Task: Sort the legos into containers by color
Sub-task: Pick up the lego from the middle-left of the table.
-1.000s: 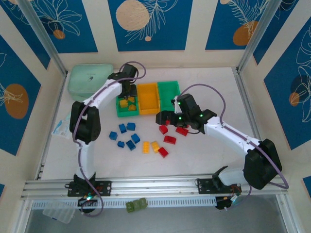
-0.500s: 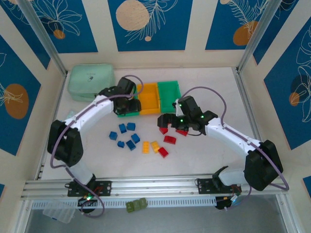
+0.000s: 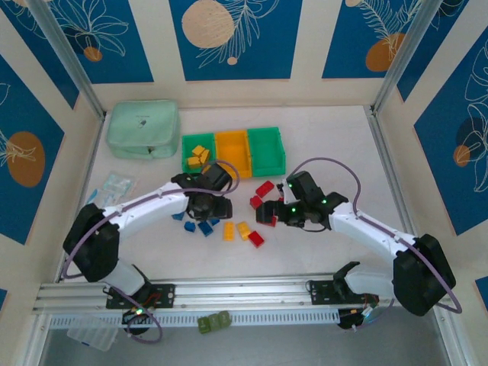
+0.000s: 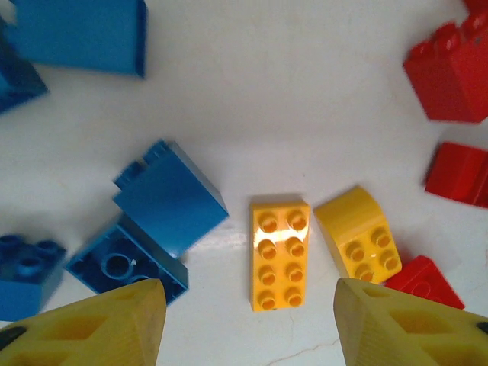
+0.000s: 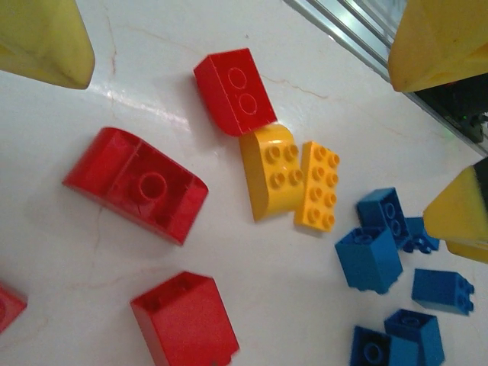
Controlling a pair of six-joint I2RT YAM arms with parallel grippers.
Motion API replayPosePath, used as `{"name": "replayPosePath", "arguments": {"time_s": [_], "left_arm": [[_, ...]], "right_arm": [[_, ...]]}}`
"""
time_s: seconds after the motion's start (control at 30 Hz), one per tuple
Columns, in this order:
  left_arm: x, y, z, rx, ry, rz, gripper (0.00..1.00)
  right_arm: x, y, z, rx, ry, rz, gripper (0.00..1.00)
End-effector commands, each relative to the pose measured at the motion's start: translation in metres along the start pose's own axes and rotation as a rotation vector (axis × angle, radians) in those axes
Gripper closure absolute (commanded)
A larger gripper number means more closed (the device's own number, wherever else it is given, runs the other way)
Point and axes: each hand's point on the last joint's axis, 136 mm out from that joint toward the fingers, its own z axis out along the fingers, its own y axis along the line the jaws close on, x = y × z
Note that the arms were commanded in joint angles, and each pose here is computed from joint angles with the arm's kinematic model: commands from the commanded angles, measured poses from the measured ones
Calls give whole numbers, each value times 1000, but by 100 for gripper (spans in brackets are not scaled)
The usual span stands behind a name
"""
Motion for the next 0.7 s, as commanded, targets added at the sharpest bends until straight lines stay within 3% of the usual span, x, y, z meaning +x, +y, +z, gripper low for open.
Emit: {"name": "replayPosePath", "arguments": {"time_s": [0.0,0.67], "left_arm": [[18,-16,20,10,55,1,41],[41,-6,70,-145,123,32,50]], "right_arm": [[3,5,-1,-49,-7,-14,1],[-6,-2,-2,-42,-27,6,1]]}}
